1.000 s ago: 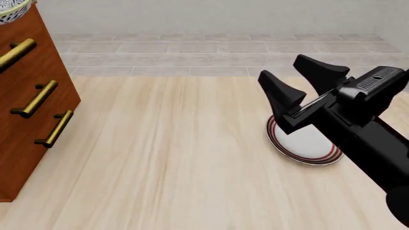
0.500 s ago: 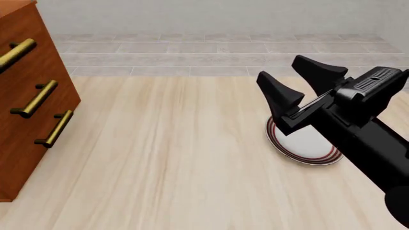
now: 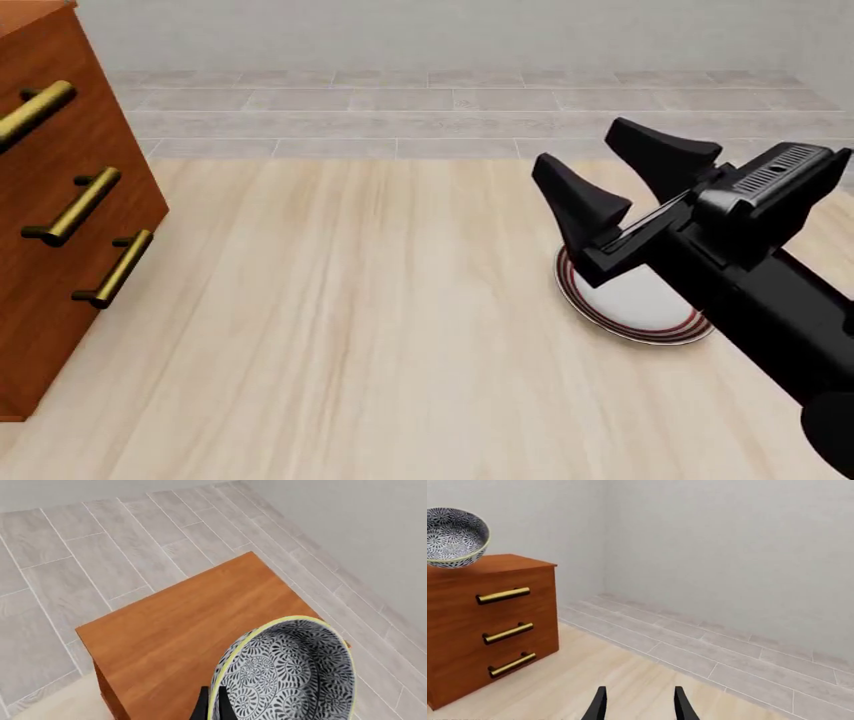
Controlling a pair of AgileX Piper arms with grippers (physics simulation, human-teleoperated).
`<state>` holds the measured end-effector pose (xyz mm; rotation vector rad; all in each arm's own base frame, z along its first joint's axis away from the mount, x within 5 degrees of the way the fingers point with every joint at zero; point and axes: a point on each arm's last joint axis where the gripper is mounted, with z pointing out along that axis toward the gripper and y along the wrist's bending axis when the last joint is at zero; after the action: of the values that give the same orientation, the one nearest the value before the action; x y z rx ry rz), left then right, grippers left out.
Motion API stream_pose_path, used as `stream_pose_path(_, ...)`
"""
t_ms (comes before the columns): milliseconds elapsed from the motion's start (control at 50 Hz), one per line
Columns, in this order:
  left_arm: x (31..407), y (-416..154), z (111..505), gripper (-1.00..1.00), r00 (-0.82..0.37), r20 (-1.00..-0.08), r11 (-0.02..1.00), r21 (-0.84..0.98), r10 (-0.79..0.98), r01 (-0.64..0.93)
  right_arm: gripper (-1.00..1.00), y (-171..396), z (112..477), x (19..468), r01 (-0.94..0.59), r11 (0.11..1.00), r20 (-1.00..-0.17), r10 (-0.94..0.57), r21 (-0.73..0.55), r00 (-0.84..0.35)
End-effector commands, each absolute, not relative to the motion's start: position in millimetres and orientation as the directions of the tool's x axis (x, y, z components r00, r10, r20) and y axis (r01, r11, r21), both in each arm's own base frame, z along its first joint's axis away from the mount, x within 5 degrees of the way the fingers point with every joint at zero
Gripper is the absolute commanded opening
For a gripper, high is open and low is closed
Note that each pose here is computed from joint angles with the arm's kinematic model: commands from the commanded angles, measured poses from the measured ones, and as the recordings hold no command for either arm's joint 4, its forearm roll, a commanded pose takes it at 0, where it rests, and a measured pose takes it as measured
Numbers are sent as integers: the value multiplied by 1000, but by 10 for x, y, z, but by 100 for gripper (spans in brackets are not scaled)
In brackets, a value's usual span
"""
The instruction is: Put the bowl on top of the cabinet.
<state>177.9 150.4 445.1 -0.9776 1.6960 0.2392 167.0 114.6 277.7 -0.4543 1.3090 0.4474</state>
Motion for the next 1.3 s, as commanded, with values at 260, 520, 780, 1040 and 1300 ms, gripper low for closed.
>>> stream_pose_path(260, 1607, 1706, 4310, -100, -5, -885, 567, -295, -466, -769, 100, 1154, 2765, 1671, -555, 829, -978, 52, -70, 201)
stream_pose_path(520, 1555, 1721, 4330, -100, 6, -891, 557, -289, -454, -778, 100, 1157, 2765, 1672, -556, 828, -978, 51, -71, 201)
stream_pose_path(780, 1584, 1701, 4345, 100, 15, -891, 566, -302, -454, -767, 100, 1168, 2768, 1673, -559, 826, -978, 51, -71, 201)
stream_pose_path(1040, 1577, 1700, 4345, 100, 17, -893, 566, -300, -450, -768, 100, 1162, 2765, 1663, -559, 826, -978, 50, -73, 202)
stream_pose_path(1300, 1544, 1693, 4466, 100, 33, -900, 565, -301, -434, -768, 100, 1161, 2762, 1652, -561, 824, -978, 47, -77, 204)
